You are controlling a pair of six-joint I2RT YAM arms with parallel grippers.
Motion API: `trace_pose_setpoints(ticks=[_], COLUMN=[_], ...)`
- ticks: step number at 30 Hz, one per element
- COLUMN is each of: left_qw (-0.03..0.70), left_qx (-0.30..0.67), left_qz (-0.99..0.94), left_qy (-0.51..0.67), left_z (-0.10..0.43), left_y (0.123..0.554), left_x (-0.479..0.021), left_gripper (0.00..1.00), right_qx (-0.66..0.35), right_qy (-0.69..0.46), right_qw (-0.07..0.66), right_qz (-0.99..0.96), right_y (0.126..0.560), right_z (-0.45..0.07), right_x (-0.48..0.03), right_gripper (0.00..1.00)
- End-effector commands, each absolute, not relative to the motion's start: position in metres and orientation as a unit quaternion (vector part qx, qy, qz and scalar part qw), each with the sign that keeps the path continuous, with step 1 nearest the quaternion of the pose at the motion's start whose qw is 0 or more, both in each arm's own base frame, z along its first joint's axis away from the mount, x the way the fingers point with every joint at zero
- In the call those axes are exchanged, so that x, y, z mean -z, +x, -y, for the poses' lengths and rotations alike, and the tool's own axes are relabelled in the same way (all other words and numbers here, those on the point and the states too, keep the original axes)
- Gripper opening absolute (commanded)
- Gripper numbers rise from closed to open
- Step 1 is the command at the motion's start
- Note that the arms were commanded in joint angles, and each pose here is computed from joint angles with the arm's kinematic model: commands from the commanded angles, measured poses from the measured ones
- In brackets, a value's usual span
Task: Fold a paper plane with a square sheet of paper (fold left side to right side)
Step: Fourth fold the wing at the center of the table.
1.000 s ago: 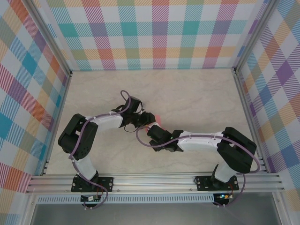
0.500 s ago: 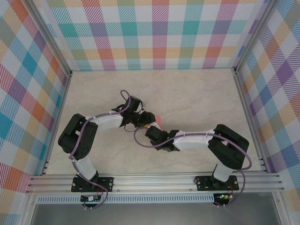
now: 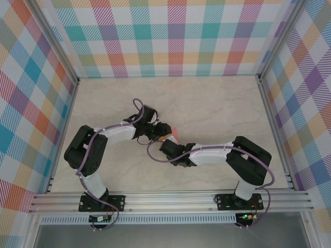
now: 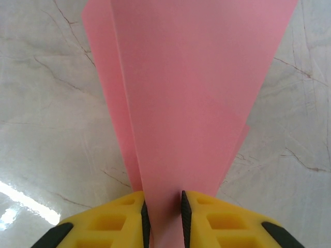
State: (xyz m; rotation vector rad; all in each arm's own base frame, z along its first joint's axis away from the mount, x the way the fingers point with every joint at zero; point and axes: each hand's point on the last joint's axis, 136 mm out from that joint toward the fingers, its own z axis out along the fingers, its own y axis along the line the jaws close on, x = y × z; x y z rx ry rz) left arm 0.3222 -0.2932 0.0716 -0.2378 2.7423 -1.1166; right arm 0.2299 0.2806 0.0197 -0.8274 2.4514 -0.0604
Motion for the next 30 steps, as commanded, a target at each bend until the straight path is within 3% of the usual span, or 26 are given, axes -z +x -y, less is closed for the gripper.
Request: trace_pose_setpoints(ticks=[1,12,23,30], left_qw=[0.097,0.105,0.143,0.129], left_qx=[0.374,0.367,0.361,0.372], left_qz=[-0.92,-0.921,-0.917,-0.915], left_qy=[-0.069,-0.074,-0.094,-0.091], left_z=[0.296,0.282,0.238,0.231], left_y=[0.323,0.321,0.317,0.299], left_x=[-0.087,-0.091,-0.114,-0.107], left_gripper=[0.48,0.55,0.68,0.69], right_qx=[0.031,0.013,-0.078,-0.152], right_qy=[-0.304,-0.295,-0.282,-0.254], right_qw=[0.27,0.267,0.222,0.171], right_qz=[-0.913,-0.917,-0.93,-0.94], right_y=[0.23,0.226,0.22,0.213], right_z=[-0.282,-0.278,-0.285,-0.287], right_x=[-0.02,-0.022,-0.028,-0.025], right_gripper=[0.21,0.16,0.1,0.1])
